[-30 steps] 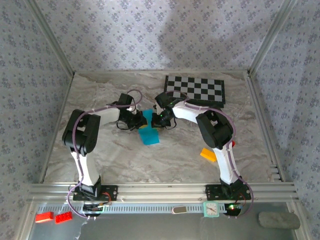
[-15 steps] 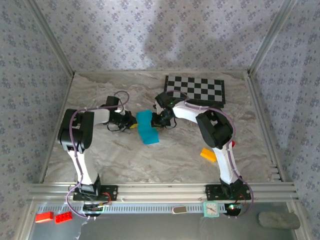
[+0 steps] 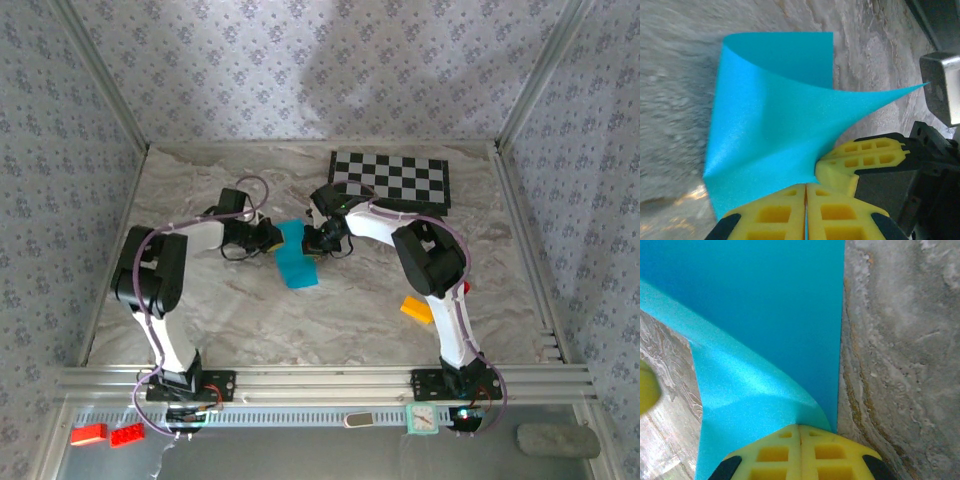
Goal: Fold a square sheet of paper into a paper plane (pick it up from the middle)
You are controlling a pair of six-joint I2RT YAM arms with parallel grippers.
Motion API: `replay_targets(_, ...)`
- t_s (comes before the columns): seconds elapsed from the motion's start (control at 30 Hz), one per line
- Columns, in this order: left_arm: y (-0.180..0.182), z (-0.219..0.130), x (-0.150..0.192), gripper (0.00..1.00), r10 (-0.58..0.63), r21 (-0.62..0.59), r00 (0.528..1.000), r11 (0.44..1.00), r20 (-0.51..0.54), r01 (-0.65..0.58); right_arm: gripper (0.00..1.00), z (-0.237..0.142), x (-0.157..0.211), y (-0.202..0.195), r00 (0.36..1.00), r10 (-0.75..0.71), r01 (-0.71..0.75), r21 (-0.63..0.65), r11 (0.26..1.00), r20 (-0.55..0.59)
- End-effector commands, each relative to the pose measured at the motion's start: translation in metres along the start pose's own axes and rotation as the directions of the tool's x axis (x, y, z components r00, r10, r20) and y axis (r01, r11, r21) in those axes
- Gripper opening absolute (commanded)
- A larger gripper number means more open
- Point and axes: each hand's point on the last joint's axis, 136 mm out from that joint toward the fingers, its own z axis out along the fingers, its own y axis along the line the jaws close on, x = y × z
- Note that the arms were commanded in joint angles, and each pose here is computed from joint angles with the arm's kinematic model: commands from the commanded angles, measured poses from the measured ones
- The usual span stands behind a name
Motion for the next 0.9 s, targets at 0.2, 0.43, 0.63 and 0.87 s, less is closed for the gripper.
replay_targets(0.2, 0.022, 0.017, -0.029, 0.09, -0.017, -0.067, 1.000, 0.998, 0.014, 0.018, 0.05, 0.032, 0.077, -0.131, 0.966, 0.167, -0.069, 0.428, 0.901, -0.197)
replay_targets(0.43, 0.053, 0.013, -0.051, 0.09, -0.016, -0.133, 0.998, 0.991, 0.063, 0.024, 0.05, 0.029, 0.081, -0.138, 0.965, 0.164, -0.054, 0.458, 0.887, -0.203)
replay_targets(0.63, 0.059, 0.008, -0.073, 0.08, -0.005, -0.147, 0.996, 0.989, 0.088, 0.018, 0.05, 0.029, 0.085, -0.142, 0.962, 0.168, -0.051, 0.467, 0.883, -0.213)
replay_targets(0.87, 0.053, -0.001, -0.100, 0.09, 0.018, -0.157, 0.993, 0.988, 0.114, 0.001, 0.05, 0.030, 0.086, -0.142, 0.962, 0.171, -0.054, 0.467, 0.883, -0.211)
